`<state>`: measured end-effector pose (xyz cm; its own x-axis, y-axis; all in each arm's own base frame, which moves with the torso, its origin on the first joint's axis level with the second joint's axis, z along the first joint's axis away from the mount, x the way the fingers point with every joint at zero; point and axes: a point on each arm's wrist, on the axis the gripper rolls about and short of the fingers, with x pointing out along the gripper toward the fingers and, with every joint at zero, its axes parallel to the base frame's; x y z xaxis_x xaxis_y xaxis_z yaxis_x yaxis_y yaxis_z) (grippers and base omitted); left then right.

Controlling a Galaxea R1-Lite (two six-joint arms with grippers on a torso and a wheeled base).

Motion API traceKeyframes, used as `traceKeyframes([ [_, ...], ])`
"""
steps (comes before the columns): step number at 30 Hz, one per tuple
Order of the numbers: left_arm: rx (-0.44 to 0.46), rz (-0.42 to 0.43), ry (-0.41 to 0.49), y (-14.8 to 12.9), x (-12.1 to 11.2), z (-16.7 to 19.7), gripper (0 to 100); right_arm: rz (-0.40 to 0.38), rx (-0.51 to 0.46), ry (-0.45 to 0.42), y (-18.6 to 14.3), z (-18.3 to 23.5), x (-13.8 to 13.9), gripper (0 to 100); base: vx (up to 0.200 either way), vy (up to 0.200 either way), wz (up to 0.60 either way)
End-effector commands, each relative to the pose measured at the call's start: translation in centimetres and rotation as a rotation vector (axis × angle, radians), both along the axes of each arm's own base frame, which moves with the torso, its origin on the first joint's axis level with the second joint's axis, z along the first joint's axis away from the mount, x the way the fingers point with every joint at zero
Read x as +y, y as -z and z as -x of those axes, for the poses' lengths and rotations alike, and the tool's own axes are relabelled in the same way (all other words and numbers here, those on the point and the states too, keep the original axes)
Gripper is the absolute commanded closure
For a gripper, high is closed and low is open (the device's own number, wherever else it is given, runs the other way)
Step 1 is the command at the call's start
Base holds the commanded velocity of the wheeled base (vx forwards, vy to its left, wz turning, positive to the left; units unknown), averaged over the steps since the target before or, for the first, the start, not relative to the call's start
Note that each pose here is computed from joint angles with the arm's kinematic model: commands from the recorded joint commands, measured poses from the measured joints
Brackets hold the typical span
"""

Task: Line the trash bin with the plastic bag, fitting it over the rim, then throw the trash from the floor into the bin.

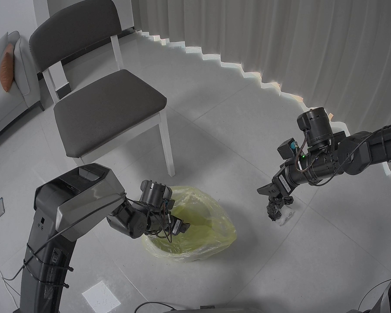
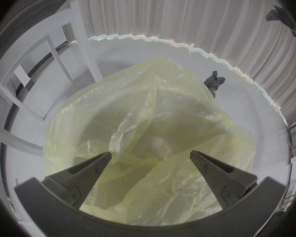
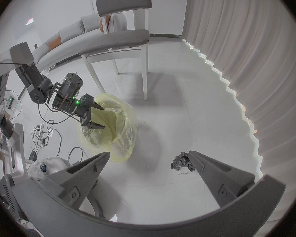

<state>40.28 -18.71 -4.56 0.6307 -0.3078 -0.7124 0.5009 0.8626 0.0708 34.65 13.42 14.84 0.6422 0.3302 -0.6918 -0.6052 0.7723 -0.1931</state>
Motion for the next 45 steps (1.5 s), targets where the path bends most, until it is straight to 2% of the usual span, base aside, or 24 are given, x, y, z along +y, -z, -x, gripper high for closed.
traceKeyframes([
  [1, 0.033, -0.024, 0.022, -0.3, 0.8, 1.7, 0, 0.005, 0.011, 0.002, 0.3, 0.1, -0.1, 0, 0.000, 0.000, 0.00],
  [6, 0.044, -0.047, 0.054, -0.9, 1.5, 3.4, 0, 0.008, 0.014, -0.002, 0.4, 0.2, -0.1, 0, 0.000, 0.000, 0.00],
  [10, 0.060, 0.019, 0.118, -2.6, 2.3, 6.4, 0, 0.009, 0.019, -0.009, 0.6, 0.6, 0.0, 0, 0.000, 0.000, 0.00],
  [17, 0.138, 0.086, 0.226, -4.3, 2.2, 11.1, 0, -0.007, 0.029, -0.031, 0.7, 1.0, 0.0, 0, 0.000, 0.000, 0.00],
  [22, 0.186, 0.130, 0.249, -5.0, 2.6, 13.4, 0, -0.008, 0.026, -0.031, 0.4, 1.3, -0.1, 0, 0.000, 0.000, 0.00],
  [27, 0.107, 0.167, 0.224, -5.1, 2.6, 12.0, 0, -0.008, 0.026, -0.031, 0.5, 1.3, -0.1, 0, 0.000, 0.000, 0.00],
  [29, 0.049, 0.210, 0.178, -5.3, 2.1, 10.1, 0, -0.007, 0.024, -0.031, 0.4, 1.3, 0.0, 0, 0.000, 0.000, 0.00],
  [33, 0.008, 0.198, 0.087, -4.0, 1.4, 6.9, 0, -0.006, 0.028, -0.031, 0.6, 1.2, 0.0, 0, 0.000, 0.000, 0.00],
  [39, 0.085, 0.164, 0.111, -1.0, -0.4, 6.1, 0, -0.005, 0.031, -0.028, 0.7, 1.2, -0.1, 0, 0.000, 0.000, 0.00],
  [45, 0.146, 0.133, 0.118, 0.1, -1.8, 4.6, 0, -0.005, 0.031, -0.028, 0.7, 1.2, -0.1, 0, 0.000, 0.000, 0.00],
])
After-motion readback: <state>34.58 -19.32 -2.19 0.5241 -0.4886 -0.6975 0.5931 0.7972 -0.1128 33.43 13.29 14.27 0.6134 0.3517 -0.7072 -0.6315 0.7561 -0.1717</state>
